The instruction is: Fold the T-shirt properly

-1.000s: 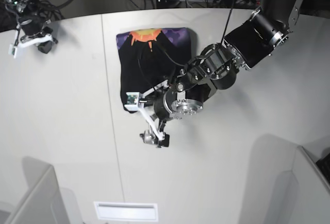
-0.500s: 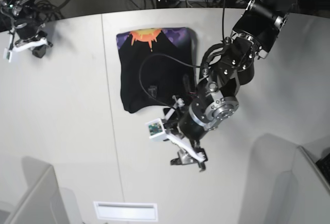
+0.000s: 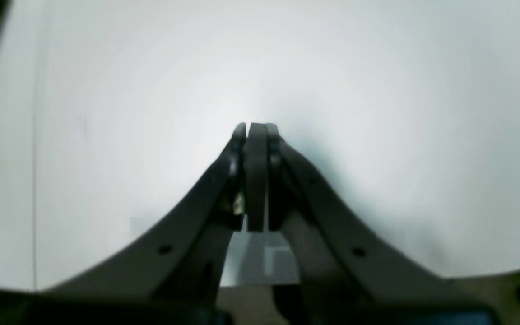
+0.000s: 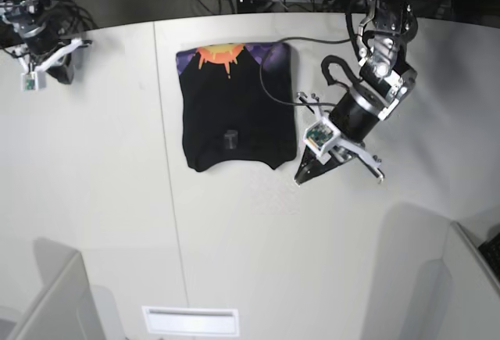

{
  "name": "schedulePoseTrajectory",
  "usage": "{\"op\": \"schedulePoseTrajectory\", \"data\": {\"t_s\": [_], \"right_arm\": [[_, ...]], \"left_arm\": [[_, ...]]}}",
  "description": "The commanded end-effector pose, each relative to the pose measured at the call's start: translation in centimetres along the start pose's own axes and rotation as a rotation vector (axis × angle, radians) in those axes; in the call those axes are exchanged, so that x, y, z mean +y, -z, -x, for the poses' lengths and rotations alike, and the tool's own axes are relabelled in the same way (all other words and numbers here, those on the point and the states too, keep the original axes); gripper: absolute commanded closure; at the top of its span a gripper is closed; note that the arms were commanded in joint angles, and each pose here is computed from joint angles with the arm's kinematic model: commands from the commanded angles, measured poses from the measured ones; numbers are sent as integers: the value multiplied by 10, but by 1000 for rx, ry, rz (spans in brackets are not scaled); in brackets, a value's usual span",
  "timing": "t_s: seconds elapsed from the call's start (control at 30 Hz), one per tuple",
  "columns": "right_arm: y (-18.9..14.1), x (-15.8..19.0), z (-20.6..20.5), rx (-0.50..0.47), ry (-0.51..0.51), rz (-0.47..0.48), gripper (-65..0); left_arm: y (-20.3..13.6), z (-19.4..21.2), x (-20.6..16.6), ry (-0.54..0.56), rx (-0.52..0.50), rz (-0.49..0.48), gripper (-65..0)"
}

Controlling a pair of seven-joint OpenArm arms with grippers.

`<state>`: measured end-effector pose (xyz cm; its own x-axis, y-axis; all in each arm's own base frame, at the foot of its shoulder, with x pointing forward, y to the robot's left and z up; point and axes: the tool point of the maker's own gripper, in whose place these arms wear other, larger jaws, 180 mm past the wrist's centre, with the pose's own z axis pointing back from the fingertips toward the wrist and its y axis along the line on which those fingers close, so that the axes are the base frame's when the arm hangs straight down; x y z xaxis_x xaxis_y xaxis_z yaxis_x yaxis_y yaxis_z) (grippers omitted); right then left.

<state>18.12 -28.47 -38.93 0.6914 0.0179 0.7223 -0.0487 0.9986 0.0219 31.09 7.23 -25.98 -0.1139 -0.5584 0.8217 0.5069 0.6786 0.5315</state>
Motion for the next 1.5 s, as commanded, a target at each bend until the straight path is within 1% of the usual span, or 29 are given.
{"op": "schedulePoseTrajectory", "data": {"t_s": [0.0,0.07,0.17,0.23,0.3,0.37,0.47,0.57,0.63,0.77,0.83,1.0,1.03,1.1,1.2,1.23,1.33,1.47], "right_arm": [[-3,-3,-13,-47,-39,0,0],[-6,-7,-8,-35,-74,24,0],[-13,-8,-7,-78,-98,31,0],[-17,-4,-8,-122,-98,19,0],[-14,0,-3,-132,-85,3,0],[-13,1,1,-121,-97,-2,0],[-17,-3,5,-97,-132,19,0],[-18,9,27,-40,-127,-17,0],[-18,23,39,-6,-139,-61,0],[-22,21,49,41,-219,-46,0],[-22,19,49,33,-238,-39,0],[-24,10,49,-49,-192,-28,0],[-22,9,50,-60,-182,-32,0],[-22,-5,48,-99,-168,22,0],[-29,-17,46,-125,-171,78,0],[-31,-17,46,-129,-174,83,0],[-48,-15,48,-110,-209,101,0],[-71,-8,64,-67,-205,136,0]], "left_arm": [[-9,-5,6,-5,-39,-32,0],[-25,4,1,-34,-48,-38,0],[-48,22,-7,-80,-15,-44,0],[-66,30,-8,-173,-13,-59,0],[-81,35,-9,-260,-25,-75,0],[-93,46,-12,-328,-31,-92,0],[-109,64,-27,-389,-33,-91,0],[-127,69,-41,-435,-51,-91,0],[-136,67,-49,-455,-66,-85,0],[-151,73,-66,-499,-50,-69,0],[-158,79,-72,-520,-42,-71,0],[-179,100,-84,-580,-54,-106,0],[-183,104,-86,-575,-57,-106,0],[-191,106,-94,-553,-81,-85,0],[-201,95,-105,-522,-147,-44,0],[-206,91,-109,-512,-153,-34,0],[-216,86,-117,-481,-152,-20,0],[-229,89,-125,-511,-115,-20,0]]}}
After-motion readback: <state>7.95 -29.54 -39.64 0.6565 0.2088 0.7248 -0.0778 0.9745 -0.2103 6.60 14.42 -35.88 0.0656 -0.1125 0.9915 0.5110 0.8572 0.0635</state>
